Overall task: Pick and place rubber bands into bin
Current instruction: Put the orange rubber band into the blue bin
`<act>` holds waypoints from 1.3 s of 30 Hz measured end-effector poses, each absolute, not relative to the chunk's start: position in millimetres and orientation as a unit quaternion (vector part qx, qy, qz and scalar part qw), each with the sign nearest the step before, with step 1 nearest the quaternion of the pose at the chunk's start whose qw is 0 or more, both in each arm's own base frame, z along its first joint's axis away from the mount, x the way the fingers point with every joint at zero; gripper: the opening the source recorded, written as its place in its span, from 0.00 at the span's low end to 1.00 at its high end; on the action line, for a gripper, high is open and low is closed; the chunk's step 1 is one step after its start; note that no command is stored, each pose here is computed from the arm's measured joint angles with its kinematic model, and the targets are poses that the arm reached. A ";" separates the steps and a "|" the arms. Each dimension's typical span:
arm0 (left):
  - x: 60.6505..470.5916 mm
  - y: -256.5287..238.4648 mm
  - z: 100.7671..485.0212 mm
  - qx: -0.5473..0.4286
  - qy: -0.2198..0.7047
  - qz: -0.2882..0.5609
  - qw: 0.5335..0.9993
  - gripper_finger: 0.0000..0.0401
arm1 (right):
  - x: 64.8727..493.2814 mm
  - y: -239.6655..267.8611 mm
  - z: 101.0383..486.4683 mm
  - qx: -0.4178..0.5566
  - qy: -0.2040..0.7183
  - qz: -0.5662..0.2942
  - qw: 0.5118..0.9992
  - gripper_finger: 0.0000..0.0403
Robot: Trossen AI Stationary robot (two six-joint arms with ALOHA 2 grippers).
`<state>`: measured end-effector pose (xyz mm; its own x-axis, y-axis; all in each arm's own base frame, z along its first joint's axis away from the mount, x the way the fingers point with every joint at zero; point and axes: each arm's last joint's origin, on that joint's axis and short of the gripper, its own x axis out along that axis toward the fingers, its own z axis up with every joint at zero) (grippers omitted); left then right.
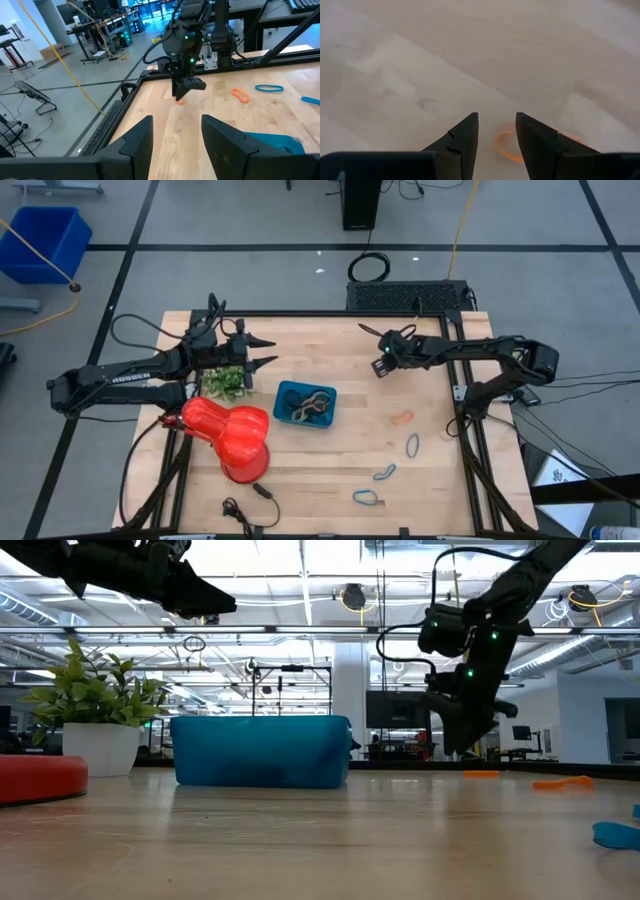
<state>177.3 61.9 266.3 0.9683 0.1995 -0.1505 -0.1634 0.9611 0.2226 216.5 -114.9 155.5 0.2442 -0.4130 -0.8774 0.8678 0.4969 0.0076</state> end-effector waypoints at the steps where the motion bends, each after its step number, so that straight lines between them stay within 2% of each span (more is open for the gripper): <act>1: 177.3 61.9 266.3 0.105 0.086 0.092 0.987 0.44 | 215.8 -114.8 152.6 0.262 0.434 -0.426 0.749 0.31; 17: 177.3 61.9 266.2 0.105 0.086 0.092 0.986 0.44 | 204.2 -107.8 134.0 0.278 0.444 -0.423 0.740 0.31; 27: 177.3 61.9 266.3 0.105 0.086 0.092 0.986 0.44 | 195.5 -103.5 119.7 0.282 0.429 -0.417 0.750 0.30; 31: 177.3 61.9 266.3 0.105 0.086 0.092 0.986 0.44 | 192.0 -102.0 116.0 0.279 0.436 -0.419 0.746 0.23; 39: 177.3 61.9 266.3 0.105 0.086 0.092 0.986 0.44 | 192.3 -104.0 116.3 0.241 0.434 -0.431 0.753 0.02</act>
<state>177.3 61.9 266.3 0.9683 0.1994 -0.1504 -0.1633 0.9611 0.2230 192.3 -104.0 116.3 0.2515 -0.4406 -0.8617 0.8594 0.5112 -0.0105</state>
